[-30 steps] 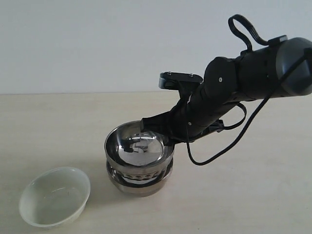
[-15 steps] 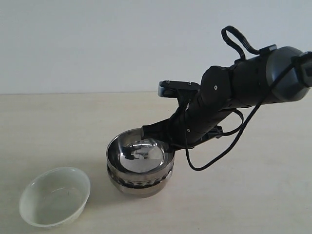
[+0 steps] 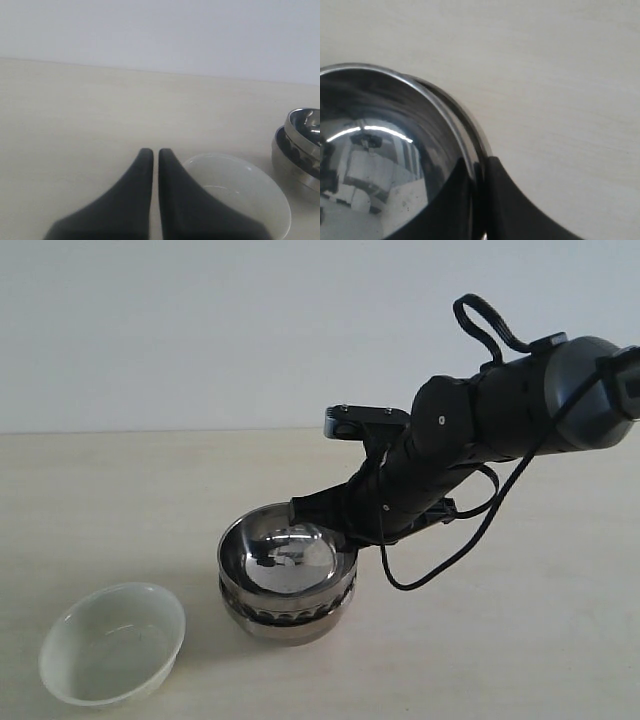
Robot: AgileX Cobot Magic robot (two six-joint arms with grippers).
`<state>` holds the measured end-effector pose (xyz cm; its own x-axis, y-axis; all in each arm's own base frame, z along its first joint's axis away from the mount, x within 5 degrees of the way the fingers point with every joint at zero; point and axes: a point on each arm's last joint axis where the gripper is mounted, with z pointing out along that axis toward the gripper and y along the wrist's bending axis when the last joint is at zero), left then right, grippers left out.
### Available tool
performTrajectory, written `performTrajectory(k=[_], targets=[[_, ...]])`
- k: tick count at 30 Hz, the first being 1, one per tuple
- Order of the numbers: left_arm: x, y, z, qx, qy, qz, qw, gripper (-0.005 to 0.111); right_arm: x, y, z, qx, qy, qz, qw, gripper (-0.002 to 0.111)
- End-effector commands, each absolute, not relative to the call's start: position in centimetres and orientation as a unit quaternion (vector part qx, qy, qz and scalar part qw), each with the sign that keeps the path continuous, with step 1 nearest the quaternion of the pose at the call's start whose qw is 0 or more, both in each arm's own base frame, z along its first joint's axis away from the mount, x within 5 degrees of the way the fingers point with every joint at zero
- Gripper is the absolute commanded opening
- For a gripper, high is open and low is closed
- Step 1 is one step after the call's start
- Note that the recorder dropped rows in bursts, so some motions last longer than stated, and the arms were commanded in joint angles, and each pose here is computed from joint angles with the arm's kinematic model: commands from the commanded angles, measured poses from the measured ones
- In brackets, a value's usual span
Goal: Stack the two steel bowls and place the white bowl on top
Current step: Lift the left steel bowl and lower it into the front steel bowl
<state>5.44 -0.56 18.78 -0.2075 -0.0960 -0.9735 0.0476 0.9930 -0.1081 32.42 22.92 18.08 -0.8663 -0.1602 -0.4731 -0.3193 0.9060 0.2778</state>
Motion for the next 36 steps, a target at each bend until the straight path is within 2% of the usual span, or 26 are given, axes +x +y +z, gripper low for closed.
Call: performTrajectory(k=[1,25,36], targets=[[5.4,-0.5,18.7,-0.019,0.775,-0.057,0.63,0.004,32.2,23.5,18.2,-0.134,0.945,0.181,0.238,0.0],[5.4,-0.5,18.7,-0.019,0.775,-0.057,0.63,0.004,31.6,23.9,18.1,-0.158,0.945,0.169,0.231,0.0],[5.4,-0.5,18.7,-0.019,0.775,-0.057,0.63,0.004,32.1,24.2,16.0,-0.142,0.951,0.165,0.22,0.0]])
